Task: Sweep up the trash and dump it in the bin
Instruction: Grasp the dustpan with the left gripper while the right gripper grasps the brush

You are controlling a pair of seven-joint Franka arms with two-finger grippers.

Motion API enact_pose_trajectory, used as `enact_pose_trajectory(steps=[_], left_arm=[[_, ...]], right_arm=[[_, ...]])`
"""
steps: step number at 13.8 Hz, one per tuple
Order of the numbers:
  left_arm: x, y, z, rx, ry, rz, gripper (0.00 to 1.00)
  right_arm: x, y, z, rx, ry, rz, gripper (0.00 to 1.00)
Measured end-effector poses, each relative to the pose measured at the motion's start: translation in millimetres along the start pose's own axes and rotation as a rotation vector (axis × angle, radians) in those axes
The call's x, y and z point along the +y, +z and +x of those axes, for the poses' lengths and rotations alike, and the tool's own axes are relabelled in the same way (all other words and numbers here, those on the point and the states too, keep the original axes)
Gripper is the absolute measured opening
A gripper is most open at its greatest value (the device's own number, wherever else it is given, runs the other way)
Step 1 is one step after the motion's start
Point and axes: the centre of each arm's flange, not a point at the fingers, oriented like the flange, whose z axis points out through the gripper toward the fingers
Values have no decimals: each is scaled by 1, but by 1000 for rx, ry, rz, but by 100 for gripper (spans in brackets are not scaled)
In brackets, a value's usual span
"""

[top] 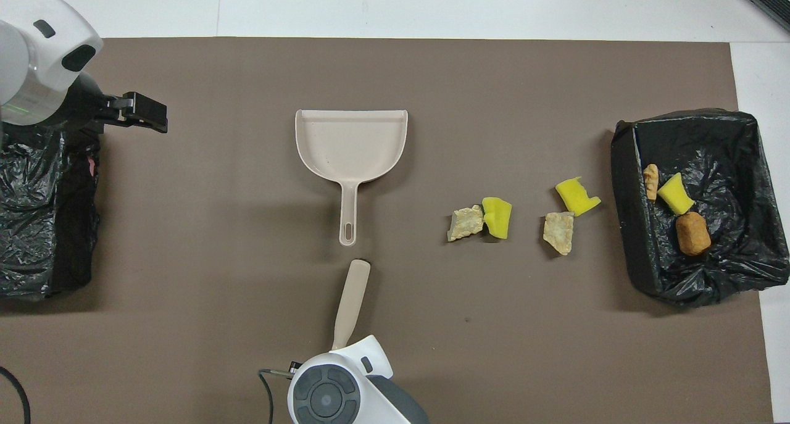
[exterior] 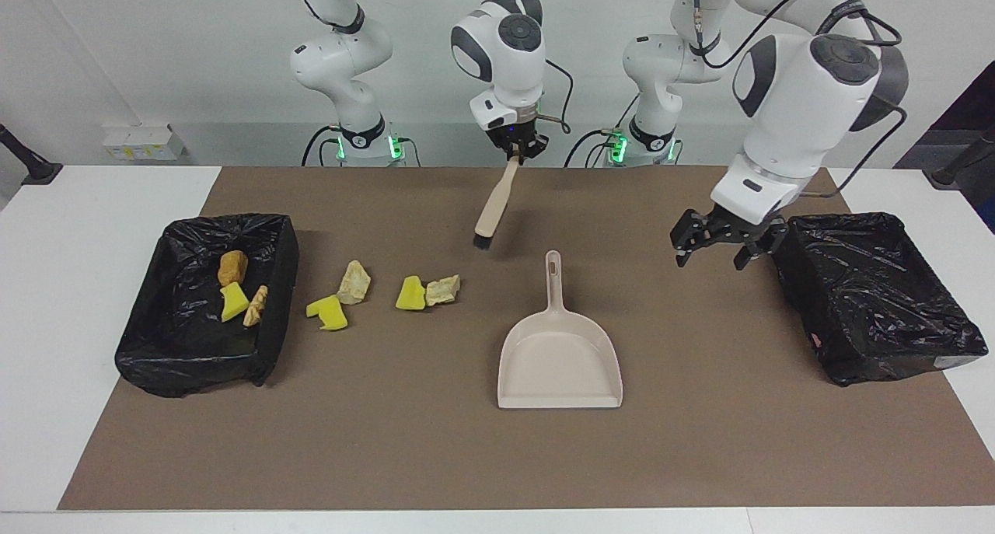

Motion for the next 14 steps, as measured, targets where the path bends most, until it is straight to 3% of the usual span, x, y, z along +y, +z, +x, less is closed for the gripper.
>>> enact_pose_trajectory(steps=[3,5,7,10,14], left_arm=[[72,67,-20,-40,16,-6,100],[104,117,-46,-78,49,4,100],[119,151,-71,-106,63,16,100],[131,176,-95,-134,89,29,100],[132,183,-100,-136,94,31,99]], right_arm=[[49,26,24,61,14,-88,26],[78,34,63,76,-1,-133,26],[112,40,110,50,-13,-174,26],[162,42,163,-7,-56,-172,26],[174,45,177,21,-136,-230,26]])
